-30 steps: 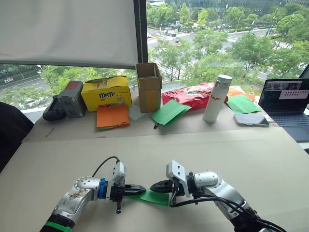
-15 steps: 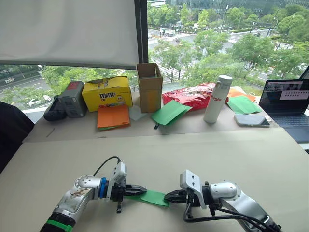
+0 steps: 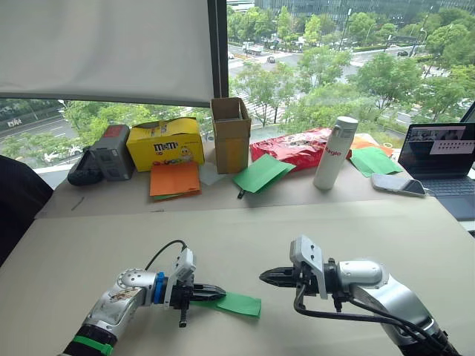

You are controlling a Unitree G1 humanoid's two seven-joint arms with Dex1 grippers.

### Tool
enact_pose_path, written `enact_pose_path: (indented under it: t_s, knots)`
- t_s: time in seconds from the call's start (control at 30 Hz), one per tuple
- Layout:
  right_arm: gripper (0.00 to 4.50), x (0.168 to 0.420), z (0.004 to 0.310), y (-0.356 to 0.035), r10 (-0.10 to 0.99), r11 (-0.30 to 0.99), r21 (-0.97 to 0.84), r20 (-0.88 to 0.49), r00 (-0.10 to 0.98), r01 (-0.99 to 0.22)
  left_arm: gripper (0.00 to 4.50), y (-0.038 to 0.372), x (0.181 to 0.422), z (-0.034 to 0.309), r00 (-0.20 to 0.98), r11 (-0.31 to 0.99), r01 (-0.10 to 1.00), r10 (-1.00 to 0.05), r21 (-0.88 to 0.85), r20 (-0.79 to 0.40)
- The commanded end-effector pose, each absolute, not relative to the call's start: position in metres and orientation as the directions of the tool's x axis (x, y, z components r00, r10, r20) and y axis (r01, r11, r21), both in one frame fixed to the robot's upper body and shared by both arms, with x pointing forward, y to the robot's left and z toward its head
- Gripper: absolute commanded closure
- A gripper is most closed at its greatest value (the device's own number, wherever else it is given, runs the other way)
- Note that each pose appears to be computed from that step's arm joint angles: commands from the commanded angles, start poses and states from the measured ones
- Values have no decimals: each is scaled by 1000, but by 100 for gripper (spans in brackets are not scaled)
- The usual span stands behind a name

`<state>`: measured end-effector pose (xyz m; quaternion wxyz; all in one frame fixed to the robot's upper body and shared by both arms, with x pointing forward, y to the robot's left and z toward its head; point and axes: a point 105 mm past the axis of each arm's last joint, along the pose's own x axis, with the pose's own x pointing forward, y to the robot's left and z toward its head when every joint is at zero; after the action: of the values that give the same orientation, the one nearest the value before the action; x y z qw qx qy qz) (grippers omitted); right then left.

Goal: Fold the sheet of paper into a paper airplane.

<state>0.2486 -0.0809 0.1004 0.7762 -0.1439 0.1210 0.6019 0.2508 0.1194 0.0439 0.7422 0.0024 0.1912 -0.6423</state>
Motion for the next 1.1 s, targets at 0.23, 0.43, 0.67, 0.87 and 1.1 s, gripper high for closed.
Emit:
enact_pose_path:
  t_s: [0.23, 0.43, 0.67, 0.87, 1.1]
  knots:
    - [440, 238, 57, -59, 879, 151, -29, -453, 148, -988, 450, 131, 243, 27, 134, 246, 923, -926, -297, -352]
    - [440, 242, 53, -58, 875, 151, -40, -459, 152, -988, 450, 133, 241, 29, 143, 256, 920, -924, -296, -354]
    - [440, 243, 55, -59, 876, 144, -52, -457, 152, -988, 450, 136, 242, 33, 158, 264, 921, -925, -287, -345]
    - [440, 247, 88, -57, 924, 146, -77, -346, 164, -986, 450, 140, 243, 39, 177, 275, 920, -928, -279, -329]
    - [440, 231, 84, -56, 912, 73, -62, -401, 92, -995, 450, 139, 255, 60, 240, 280, 950, -938, -136, -251]
